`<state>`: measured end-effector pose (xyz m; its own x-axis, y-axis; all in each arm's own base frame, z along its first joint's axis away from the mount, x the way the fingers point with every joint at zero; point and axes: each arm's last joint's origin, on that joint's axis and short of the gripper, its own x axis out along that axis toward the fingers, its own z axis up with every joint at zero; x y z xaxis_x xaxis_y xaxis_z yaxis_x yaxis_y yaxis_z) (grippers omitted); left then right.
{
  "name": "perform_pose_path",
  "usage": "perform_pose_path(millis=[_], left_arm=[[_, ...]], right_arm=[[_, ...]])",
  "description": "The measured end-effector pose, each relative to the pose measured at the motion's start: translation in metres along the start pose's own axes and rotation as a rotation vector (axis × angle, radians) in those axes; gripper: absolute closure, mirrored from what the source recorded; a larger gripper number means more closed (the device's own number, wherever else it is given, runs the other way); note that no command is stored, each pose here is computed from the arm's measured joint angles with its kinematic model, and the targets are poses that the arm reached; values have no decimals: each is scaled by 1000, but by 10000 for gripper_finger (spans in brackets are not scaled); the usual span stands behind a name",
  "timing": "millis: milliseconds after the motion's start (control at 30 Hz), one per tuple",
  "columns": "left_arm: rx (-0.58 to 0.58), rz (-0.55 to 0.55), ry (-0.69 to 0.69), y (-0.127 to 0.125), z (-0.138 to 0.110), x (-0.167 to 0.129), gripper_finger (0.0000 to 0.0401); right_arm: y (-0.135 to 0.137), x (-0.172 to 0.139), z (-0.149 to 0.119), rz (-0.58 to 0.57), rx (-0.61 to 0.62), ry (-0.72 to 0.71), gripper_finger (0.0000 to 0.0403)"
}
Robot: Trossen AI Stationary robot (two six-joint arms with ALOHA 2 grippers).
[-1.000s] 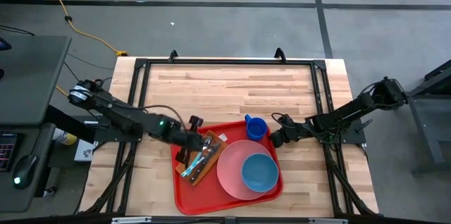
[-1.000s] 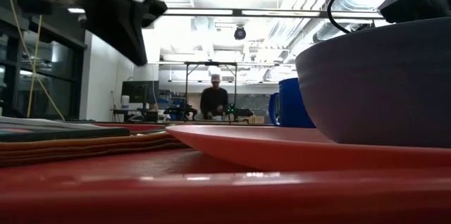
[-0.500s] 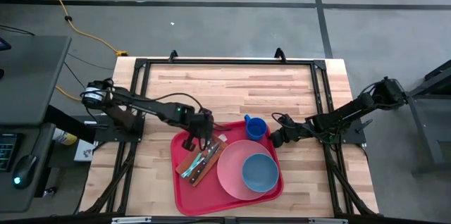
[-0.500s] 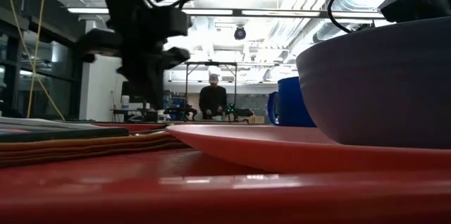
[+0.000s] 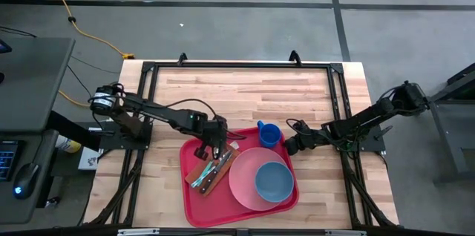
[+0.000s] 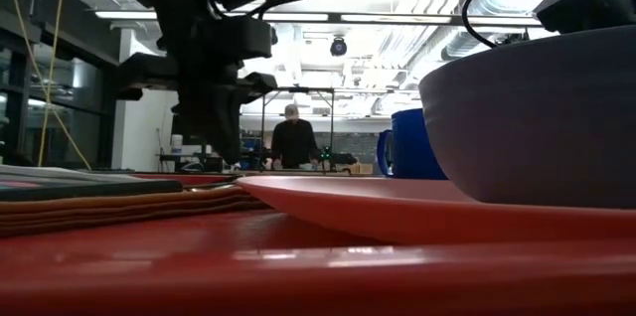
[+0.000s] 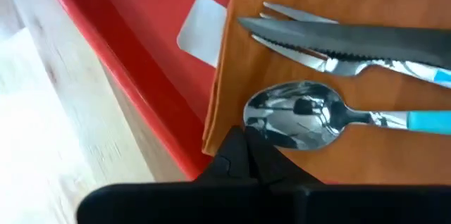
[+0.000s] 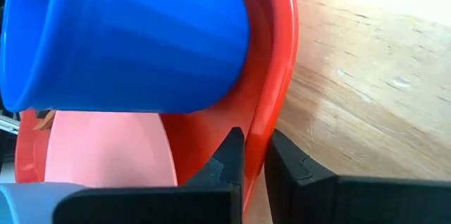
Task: Set up tray
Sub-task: Adjust the orange napkin on the red serving tray
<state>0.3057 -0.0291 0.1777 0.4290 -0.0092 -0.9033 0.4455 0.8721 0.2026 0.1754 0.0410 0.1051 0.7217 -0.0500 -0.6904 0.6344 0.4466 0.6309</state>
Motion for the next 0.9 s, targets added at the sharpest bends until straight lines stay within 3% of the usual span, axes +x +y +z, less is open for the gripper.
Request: perform_pose_path(millis=[367, 767, 900], left_arm=[[-27, -27, 88, -3, -5, 28, 393], [-185, 114, 262, -1, -14, 25, 393], [-319, 190, 364, -2, -21, 22, 393]], right_arm=[[0, 0, 0, 3, 4, 0, 393], [0, 0, 1, 0, 6, -13, 393], [0, 0, 1, -2, 10, -22, 393]])
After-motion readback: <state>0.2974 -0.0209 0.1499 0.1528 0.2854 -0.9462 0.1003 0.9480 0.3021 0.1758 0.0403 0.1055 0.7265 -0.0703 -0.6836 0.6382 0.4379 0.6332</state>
